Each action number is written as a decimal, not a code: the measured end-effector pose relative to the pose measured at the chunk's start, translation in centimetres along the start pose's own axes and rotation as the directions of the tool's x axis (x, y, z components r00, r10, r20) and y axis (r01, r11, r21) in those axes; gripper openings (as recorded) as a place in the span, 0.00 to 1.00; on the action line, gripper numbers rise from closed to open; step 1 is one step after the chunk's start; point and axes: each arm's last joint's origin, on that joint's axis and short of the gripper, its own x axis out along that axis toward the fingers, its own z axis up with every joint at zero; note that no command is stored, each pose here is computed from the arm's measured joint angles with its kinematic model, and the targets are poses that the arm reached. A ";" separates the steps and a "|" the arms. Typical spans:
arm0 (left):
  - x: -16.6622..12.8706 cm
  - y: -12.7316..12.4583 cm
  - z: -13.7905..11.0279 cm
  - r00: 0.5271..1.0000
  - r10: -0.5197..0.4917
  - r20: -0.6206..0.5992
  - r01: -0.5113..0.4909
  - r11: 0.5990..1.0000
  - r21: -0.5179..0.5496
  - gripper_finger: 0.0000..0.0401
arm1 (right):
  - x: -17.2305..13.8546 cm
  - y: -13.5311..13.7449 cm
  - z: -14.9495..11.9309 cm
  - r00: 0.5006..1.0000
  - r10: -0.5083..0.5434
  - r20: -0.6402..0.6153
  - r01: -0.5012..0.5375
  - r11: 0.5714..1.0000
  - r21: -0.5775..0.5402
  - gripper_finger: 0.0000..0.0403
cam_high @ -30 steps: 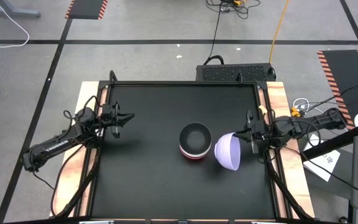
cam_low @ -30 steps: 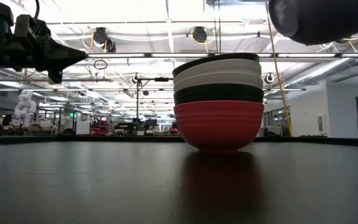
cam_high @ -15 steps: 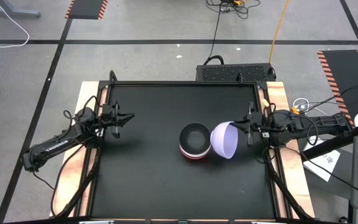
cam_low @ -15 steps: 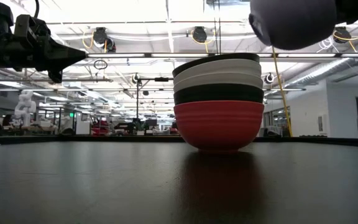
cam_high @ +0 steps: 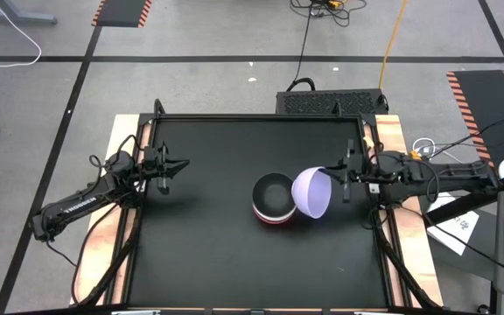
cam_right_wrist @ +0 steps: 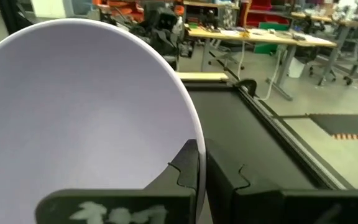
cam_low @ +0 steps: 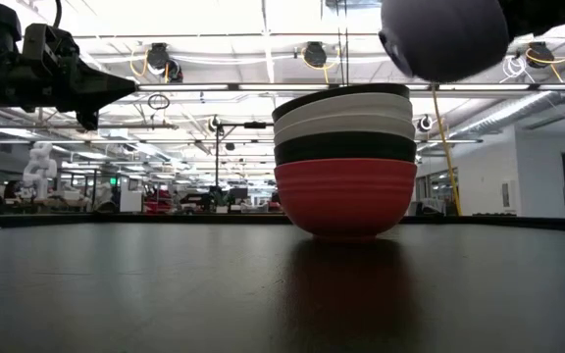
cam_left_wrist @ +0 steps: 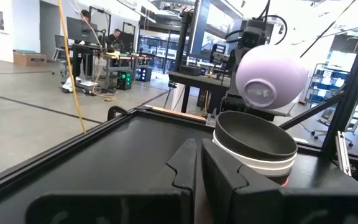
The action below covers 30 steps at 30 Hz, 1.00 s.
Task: Nest bowls inside each other
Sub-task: Stack the purple bowl on top of the black bowl
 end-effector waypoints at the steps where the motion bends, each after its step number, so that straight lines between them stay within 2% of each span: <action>1: 0.0 0.0 0.0 1.000 0.000 0.000 0.000 1.000 0.001 0.06 | 0.1 0.0 0.3 1.000 0.007 0.004 -0.007 1.000 -0.004 0.01; 19: 0.0 0.1 -0.4 0.999 0.008 -0.038 -0.007 1.000 0.003 0.06 | 4.4 -1.2 4.3 0.994 0.072 -0.080 -0.073 0.997 -0.015 0.01; 24: 0.0 0.1 -0.5 0.999 0.010 -0.050 -0.009 1.000 0.014 0.06 | 5.5 -2.0 5.4 0.995 0.043 -0.090 -0.047 0.998 -0.037 0.01; 30: 0.0 0.1 -0.5 0.999 0.010 -0.050 -0.009 1.000 0.016 0.06 | 6.7 -3.0 6.9 0.987 0.133 -0.094 -0.134 0.991 -0.003 0.01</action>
